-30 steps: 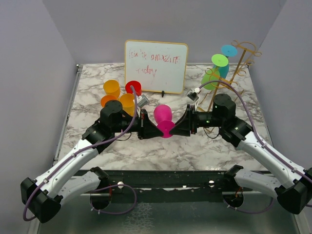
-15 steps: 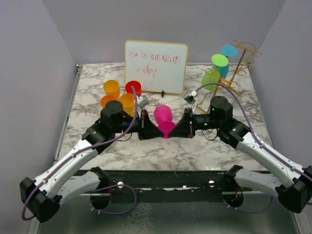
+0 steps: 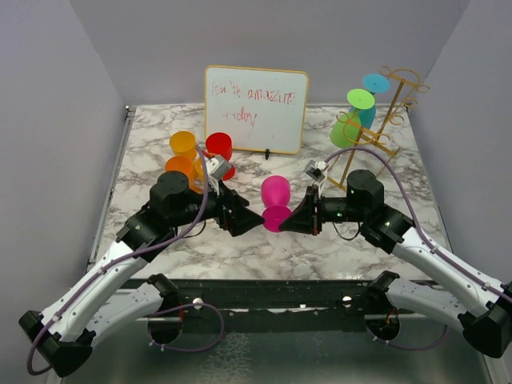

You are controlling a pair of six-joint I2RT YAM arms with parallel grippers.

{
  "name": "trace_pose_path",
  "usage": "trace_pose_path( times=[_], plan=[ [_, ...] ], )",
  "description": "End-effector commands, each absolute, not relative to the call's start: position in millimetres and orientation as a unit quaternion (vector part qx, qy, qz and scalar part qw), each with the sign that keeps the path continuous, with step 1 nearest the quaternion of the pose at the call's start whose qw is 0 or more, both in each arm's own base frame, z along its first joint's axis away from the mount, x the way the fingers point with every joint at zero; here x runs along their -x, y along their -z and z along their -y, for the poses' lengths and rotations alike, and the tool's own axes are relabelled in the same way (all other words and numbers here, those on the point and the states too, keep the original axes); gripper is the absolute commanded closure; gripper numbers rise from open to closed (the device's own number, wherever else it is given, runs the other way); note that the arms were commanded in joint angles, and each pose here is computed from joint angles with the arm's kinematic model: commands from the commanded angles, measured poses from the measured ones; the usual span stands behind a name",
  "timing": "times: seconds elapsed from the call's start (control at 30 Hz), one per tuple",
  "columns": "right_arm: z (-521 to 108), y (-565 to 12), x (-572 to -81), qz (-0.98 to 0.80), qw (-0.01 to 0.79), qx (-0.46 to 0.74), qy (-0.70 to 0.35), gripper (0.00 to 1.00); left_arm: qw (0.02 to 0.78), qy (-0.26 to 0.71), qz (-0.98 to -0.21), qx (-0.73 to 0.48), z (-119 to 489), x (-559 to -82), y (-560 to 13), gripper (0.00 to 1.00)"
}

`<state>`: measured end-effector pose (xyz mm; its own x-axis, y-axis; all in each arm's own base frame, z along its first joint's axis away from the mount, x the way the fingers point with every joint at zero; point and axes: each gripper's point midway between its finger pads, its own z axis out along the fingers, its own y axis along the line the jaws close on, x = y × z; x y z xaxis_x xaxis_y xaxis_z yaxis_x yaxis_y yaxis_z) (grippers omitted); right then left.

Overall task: Take the wine glass off the wine glass rack
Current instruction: Place the wine glass at the center of the board.

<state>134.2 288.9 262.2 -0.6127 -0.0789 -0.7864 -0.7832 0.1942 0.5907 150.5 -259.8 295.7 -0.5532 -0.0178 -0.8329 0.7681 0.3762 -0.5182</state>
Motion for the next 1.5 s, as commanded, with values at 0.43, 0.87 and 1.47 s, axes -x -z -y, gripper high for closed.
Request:
trace_pose_path(
  times=[0.43, 0.87, 1.47],
  plan=[
    [-301, -179, -121, -0.652, 0.445, 0.517, -0.330, 0.99, 0.511, 0.308, -0.797, -0.095, 187, -206, -309, 0.01],
    [-314, -164, -111, -0.452, 0.546, 0.686, -0.164, 0.99, 0.452, 0.345, -0.792, -0.223, 220, -188, -306, 0.01],
    [-301, -161, -105, -0.341, 0.574, 0.736, -0.117, 0.99, 0.288, 0.471, -0.733, -0.396, 265, -127, -296, 0.22]
  ],
)
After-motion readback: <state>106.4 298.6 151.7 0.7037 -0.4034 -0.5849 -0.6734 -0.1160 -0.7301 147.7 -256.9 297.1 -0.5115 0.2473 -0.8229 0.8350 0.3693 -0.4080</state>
